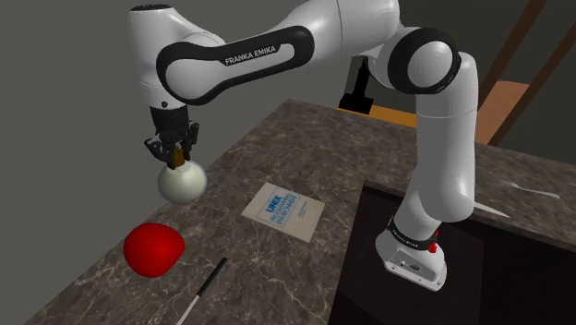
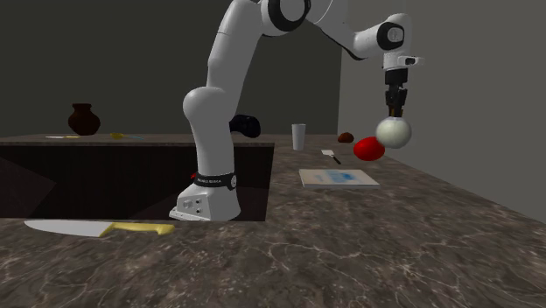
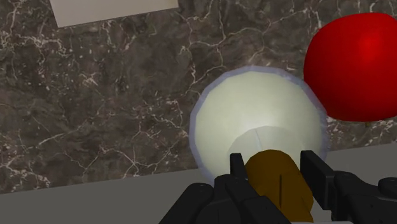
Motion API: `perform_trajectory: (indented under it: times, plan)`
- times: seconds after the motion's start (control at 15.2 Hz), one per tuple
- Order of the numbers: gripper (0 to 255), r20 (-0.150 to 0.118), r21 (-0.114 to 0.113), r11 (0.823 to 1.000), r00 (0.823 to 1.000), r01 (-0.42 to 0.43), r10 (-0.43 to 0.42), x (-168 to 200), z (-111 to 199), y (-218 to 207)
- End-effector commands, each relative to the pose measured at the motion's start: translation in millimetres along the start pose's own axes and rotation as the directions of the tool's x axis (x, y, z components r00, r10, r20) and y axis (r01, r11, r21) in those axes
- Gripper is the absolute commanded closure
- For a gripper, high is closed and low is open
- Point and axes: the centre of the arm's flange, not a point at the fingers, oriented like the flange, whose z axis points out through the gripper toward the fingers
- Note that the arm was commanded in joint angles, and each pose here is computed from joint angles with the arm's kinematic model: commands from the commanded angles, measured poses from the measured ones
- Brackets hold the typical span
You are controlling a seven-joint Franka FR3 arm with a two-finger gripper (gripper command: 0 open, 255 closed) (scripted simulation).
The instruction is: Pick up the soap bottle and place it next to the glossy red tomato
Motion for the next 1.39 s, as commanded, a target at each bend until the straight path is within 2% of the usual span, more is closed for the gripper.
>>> perform_trajectory:
  times: [0.0,0.79,1.32]
  plan:
    - [255,-0.001,0.001,1.0,1.0,0.0,0.0,-0.9,11.9,-0.6]
    - [255,-0.001,0.001,1.0,1.0,0.0,0.0,-5.9,77.3,2.3]
    - [255,-0.001,0.001,1.0,1.0,0.0,0.0,-5.9,77.3,2.3]
